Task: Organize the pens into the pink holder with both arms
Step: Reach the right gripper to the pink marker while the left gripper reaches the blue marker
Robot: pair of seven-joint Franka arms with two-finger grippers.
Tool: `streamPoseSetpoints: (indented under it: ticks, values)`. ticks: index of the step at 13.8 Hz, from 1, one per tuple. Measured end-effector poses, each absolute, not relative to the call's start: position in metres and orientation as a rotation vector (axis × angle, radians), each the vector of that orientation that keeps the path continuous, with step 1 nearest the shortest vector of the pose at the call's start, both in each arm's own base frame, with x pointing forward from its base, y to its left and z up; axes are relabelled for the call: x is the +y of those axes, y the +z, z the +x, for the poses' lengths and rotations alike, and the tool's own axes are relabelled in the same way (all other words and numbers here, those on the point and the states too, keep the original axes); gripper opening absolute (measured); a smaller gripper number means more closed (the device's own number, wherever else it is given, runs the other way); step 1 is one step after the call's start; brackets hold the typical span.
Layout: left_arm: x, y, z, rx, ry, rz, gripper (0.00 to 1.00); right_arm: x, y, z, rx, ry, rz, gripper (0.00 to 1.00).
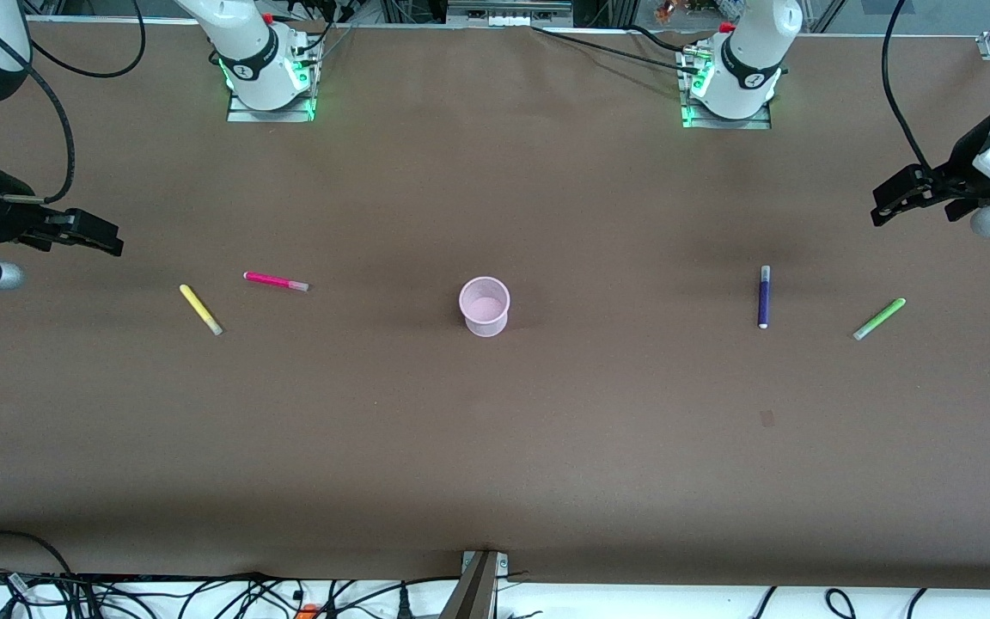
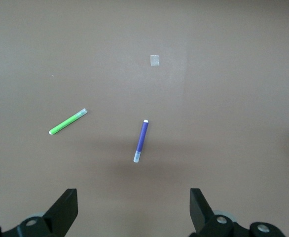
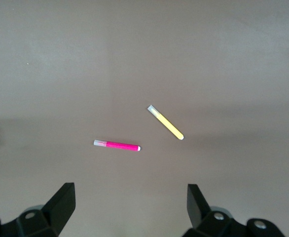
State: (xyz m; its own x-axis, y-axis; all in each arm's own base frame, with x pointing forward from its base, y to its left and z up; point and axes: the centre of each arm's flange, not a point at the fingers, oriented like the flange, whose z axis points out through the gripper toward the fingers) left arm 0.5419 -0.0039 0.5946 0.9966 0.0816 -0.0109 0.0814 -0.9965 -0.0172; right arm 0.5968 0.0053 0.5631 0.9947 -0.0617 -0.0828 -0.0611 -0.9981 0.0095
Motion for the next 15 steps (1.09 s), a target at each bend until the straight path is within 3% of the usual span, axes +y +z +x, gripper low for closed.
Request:
streamPoseSetpoints:
  ticks: [7, 15]
  values:
    - [-0.012, 0.595, 0.542, -0.105, 0.018, -3.122, 1.00, 0.005, 0.564, 0.601, -0.071, -0.124, 3.126, 1.00]
    - [-0.012, 0.594, 0.542, -0.105, 0.020, -3.122, 1.00, 0.018, 0.486, 0.616, 0.478, -0.367, 3.089, 1.00]
